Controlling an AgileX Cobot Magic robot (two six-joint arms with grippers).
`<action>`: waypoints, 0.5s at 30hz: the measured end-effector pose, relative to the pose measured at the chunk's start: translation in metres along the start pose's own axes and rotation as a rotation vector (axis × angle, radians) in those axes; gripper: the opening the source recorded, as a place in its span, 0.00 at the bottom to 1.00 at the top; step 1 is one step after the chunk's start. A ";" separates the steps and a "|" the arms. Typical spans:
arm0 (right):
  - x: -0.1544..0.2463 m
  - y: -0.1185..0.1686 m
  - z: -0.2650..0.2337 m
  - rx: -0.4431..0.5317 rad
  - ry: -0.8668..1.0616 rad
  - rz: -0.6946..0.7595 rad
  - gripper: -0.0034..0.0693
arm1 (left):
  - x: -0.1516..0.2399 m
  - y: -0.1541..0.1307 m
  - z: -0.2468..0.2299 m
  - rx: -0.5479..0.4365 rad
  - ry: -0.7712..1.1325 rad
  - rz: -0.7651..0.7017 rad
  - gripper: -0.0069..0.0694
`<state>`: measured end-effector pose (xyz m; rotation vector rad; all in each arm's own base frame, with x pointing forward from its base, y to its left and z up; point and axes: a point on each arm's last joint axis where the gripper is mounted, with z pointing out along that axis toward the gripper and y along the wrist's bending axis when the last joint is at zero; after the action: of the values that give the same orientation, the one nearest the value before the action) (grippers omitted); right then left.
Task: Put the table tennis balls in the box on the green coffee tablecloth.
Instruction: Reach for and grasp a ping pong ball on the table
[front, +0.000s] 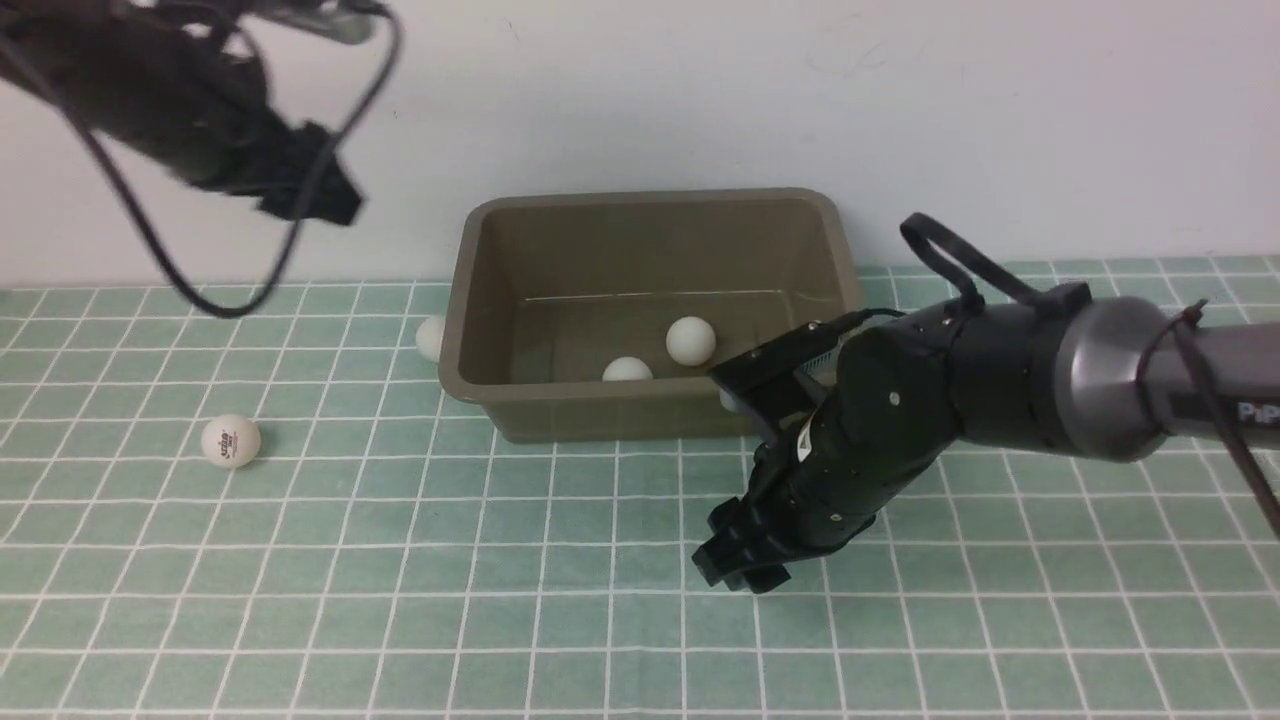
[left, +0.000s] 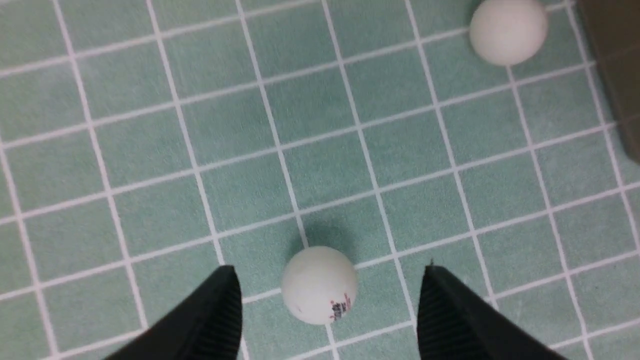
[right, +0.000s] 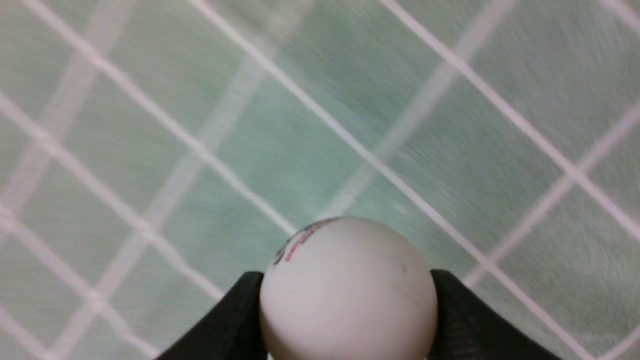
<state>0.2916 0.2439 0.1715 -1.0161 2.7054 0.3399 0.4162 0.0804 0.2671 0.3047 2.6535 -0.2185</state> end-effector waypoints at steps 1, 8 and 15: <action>-0.006 0.007 -0.011 -0.022 -0.023 -0.008 0.55 | 0.001 0.001 0.005 0.008 0.017 -0.003 0.65; -0.055 0.025 -0.088 -0.048 -0.232 -0.068 0.55 | 0.009 0.004 0.022 0.041 0.098 -0.008 0.65; -0.094 0.018 -0.118 0.055 -0.392 -0.137 0.55 | 0.014 0.010 0.029 -0.002 0.148 0.004 0.65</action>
<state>0.3331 0.2805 0.3131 -0.9938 2.2725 0.3902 0.4184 0.0868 0.2340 0.3373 2.7983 -0.1995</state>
